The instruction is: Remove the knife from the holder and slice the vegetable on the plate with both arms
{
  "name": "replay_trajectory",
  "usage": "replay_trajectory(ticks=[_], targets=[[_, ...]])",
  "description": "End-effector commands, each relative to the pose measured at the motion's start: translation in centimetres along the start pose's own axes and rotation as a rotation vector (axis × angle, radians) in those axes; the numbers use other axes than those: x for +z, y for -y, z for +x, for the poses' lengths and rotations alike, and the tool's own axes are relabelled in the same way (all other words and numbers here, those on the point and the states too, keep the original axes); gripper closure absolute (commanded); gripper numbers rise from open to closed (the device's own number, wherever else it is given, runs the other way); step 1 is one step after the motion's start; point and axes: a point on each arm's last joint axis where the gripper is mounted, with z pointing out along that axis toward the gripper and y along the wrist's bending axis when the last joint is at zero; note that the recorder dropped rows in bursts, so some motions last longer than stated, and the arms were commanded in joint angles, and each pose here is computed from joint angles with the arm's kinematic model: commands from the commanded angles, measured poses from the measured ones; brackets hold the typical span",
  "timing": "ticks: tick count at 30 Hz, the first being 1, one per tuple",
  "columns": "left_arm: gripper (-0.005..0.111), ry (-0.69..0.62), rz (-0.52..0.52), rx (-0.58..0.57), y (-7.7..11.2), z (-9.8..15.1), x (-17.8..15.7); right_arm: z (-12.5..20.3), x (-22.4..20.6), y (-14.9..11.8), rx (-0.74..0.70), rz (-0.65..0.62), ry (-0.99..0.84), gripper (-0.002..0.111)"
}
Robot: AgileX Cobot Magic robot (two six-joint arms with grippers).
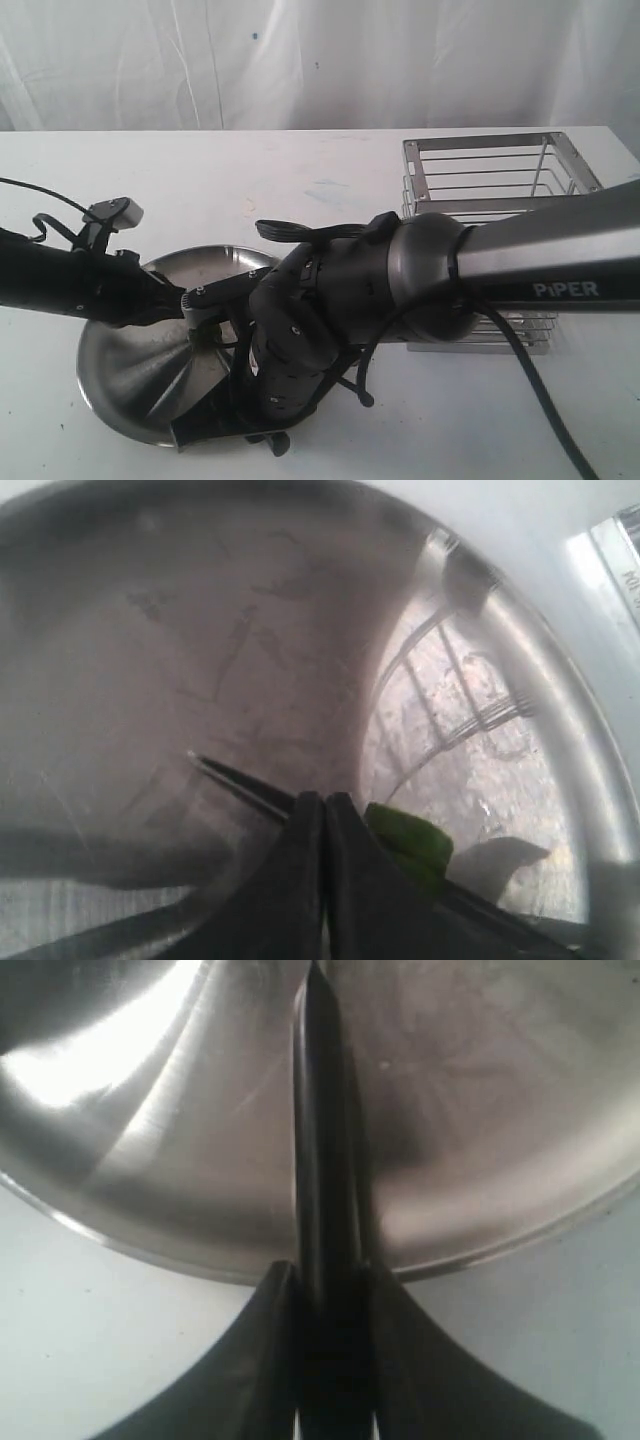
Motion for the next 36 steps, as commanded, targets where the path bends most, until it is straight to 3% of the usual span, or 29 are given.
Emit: replay_trajectory(ticks=[1, 7, 10, 13, 19, 36], targets=[[0.107, -0.013, -0.024, -0.019, -0.1, 0.8, -0.2, 0.3, 0.3, 0.2, 0.012, 0.016, -0.035, 0.108], [0.107, 0.001, -0.008, -0.036, 0.1, 0.7, -0.2, 0.3, 0.3, 0.2, 0.012, 0.016, -0.033, 0.108], [0.107, 0.075, 0.036, -0.082, 0.7, -0.2, -0.6, 0.3, 0.3, 0.2, 0.016, 0.014, -0.037, 0.108], [0.107, 0.134, 0.05, -0.015, 1.1, -0.9, -1.0, 0.3, 0.3, 0.2, 0.018, 0.013, -0.037, 0.108], [0.107, 0.105, -0.018, -0.011, 0.2, -0.5, -0.6, 0.3, 0.3, 0.2, 0.021, 0.011, -0.033, 0.108], [0.107, 0.11, 0.02, -0.013, -0.4, -1.3, 0.8, 0.3, 0.3, 0.1, 0.025, 0.009, -0.032, 0.108]])
